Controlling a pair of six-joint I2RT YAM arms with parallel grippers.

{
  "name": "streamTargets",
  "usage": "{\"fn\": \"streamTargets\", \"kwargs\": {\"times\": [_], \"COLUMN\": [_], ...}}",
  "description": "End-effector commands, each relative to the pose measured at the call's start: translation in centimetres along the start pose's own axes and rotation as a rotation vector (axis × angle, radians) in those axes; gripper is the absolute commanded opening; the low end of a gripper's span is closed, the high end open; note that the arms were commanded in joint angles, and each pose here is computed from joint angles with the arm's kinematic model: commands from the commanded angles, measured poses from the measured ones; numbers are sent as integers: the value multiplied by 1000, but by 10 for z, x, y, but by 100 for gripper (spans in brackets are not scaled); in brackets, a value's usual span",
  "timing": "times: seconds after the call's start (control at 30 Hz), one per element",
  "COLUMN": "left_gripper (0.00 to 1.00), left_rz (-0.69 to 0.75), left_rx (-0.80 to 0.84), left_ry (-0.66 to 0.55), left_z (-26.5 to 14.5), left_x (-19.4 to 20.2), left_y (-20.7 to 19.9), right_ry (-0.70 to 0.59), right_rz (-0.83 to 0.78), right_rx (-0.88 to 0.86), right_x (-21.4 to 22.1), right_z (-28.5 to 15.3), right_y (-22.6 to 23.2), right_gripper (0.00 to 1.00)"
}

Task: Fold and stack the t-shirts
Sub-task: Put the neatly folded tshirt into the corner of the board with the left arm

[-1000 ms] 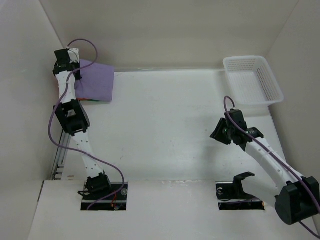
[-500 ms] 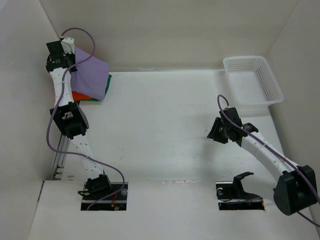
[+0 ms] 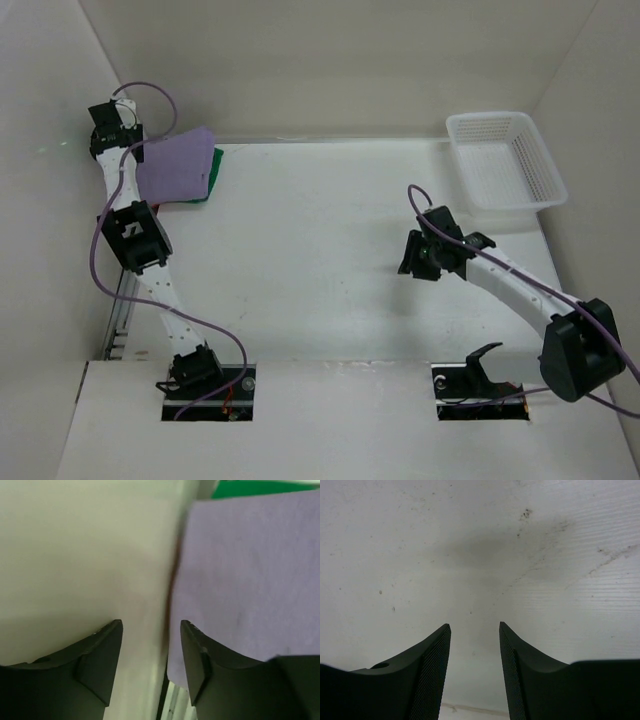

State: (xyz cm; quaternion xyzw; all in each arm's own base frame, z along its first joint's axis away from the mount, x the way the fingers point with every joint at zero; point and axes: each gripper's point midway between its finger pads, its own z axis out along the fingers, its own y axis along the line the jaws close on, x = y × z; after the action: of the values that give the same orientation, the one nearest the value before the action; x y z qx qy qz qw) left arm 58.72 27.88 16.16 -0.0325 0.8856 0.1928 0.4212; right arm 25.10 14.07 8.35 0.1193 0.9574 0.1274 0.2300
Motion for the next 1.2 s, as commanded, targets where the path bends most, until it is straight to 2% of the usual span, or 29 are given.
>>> {"fn": "streamTargets", "kwargs": {"times": [0.0, 0.07, 0.23, 0.4, 0.6, 0.7, 0.73, 0.77, 0.97, 1.07, 1.17], "left_gripper": [50, 52, 52, 54, 55, 57, 58, 60, 65, 66, 68], "left_rz": [-3, 22, 109, 174, 227, 236, 237, 240, 314, 375, 416], "left_rx": [-210, -231, -194, -53, 91, 185, 231, 288, 673, 787, 829], "left_ry": [-105, -129, -185, -237, -250, -248, -241, -233, -88, -8, 36], "left_z": [-19, -30, -59, -99, -148, -184, -198, -215, -320, -362, -386], "left_x": [-38, -49, -75, -88, -81, -73, -67, -60, 27, 85, 133], "left_y": [57, 63, 34, -30, -99, -132, -146, -162, -264, -283, -280], "right_ry": [-14, -2, 12, 7, -18, -51, -67, -82, -153, -147, -121], "right_rz": [-42, -54, -85, -96, -99, -89, -87, -84, -34, -15, -15], "right_rx": [-36, -45, -66, -76, -93, -108, -111, -115, -121, -112, -89], "right_x": [-10, -9, -7, -6, -2, -2, -3, -3, 7, 21, 37], "right_z": [-5, -3, -1, -3, -12, -23, -27, -31, -56, -65, -70], "right_y": [19, 26, 39, 43, 43, 40, 38, 36, 10, -7, -20], "right_gripper": [49, 49, 49, 50, 52, 58, 65, 100, 100, 100, 100]}}
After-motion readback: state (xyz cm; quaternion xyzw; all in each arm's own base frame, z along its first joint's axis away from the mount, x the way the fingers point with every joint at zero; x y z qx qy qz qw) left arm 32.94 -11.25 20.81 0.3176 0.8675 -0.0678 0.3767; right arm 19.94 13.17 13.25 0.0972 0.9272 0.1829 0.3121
